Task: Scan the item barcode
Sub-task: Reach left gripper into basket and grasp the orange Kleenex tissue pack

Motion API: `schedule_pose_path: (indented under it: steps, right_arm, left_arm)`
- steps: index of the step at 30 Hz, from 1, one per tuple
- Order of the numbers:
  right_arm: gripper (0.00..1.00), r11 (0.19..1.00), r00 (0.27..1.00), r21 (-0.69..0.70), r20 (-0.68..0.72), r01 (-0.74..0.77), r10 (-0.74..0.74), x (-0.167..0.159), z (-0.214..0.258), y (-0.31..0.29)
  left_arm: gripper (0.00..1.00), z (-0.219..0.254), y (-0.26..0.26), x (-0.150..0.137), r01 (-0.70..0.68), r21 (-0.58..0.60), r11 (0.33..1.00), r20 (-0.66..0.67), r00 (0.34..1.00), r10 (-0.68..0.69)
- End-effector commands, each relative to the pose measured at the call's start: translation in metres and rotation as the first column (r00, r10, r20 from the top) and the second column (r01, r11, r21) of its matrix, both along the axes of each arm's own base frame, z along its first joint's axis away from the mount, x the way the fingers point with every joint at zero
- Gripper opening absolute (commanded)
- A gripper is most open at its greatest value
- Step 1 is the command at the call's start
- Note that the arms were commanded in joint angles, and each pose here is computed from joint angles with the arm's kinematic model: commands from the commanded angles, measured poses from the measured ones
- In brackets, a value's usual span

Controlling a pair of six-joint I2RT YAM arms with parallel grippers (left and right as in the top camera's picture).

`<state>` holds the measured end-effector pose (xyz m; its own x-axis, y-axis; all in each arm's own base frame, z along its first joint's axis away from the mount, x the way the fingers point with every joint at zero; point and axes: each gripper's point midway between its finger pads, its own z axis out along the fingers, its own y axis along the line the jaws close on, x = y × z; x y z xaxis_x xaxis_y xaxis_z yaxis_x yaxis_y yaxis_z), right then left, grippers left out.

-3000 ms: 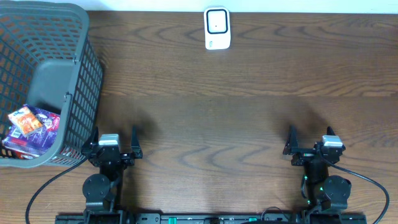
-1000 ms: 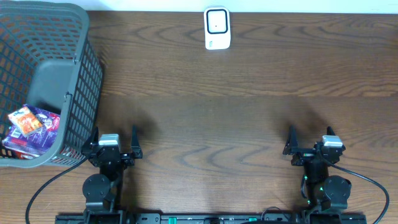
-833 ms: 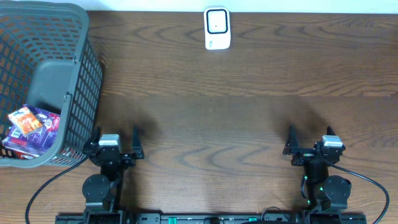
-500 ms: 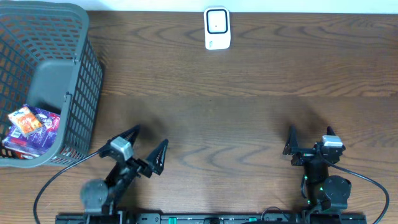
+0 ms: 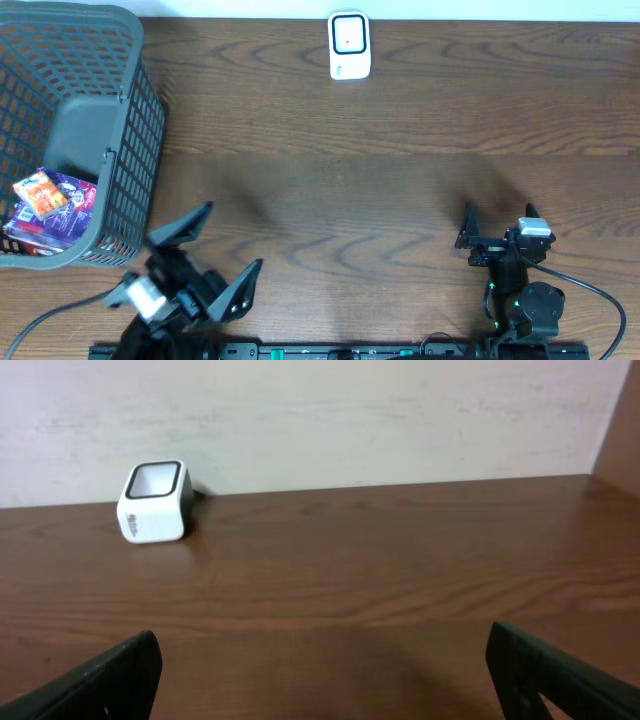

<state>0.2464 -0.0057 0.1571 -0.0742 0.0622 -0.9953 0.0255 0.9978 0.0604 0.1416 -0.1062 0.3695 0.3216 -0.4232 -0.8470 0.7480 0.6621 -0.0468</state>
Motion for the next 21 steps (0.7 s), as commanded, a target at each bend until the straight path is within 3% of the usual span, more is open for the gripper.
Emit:
schedule_pose_path:
  steps: [1,4,6,8,11,14,17,20,21]
  right_arm:
    - [0.99,1.0,1.0,0.01,0.0,-0.007,0.007,0.0,-0.001,0.002]
    - [0.99,1.0,1.0,0.01,0.0,-0.007,0.007,0.0,-0.001,0.002]
    - [0.99,1.0,1.0,0.01,0.0,-0.007,0.007,0.0,-0.001,0.002]
    - [0.99,1.0,1.0,0.01,0.0,-0.007,0.007,0.0,-0.001,0.002]
    - [0.99,1.0,1.0,0.01,0.0,-0.007,0.007,0.0,-0.001,0.002]
    - [0.99,1.0,1.0,0.01,0.0,-0.007,0.007,0.0,-0.001,0.002]
    - [0.99,1.0,1.0,0.01,0.0,-0.007,0.007,0.0,-0.001,0.002]
    - [0.99,1.0,1.0,0.01,0.0,-0.007,0.007,0.0,-0.001,0.002]
    - [0.99,1.0,1.0,0.01,0.0,-0.007,0.007,0.0,-0.001,0.002]
  left_arm:
    - [0.98,0.049,0.014,0.0,-0.144,0.005,0.989,0.096,0.985,0.143]
    - [0.98,0.074,0.032,0.029,-0.294,0.011,0.956,0.046,0.955,0.293]
    - [0.98,0.086,0.067,0.059,-0.46,-0.074,0.885,-0.098,0.886,0.452]
    - [0.98,0.092,0.122,0.091,-0.695,-0.118,0.71,-0.31,0.704,0.638]
    - [0.98,0.094,0.165,0.12,-0.871,0.049,0.489,-0.414,0.428,0.803]
    - [0.98,0.096,0.185,0.153,-0.879,0.304,0.366,-0.396,0.233,0.888]
    - [0.98,0.086,0.231,0.171,-0.844,0.495,0.207,-0.426,-0.028,0.904]
    - [0.98,0.058,0.281,0.167,-0.798,0.584,0.146,-0.552,-0.259,0.793]
    - [0.98,0.03,0.305,0.162,-0.771,0.615,0.164,-0.633,-0.359,0.686]
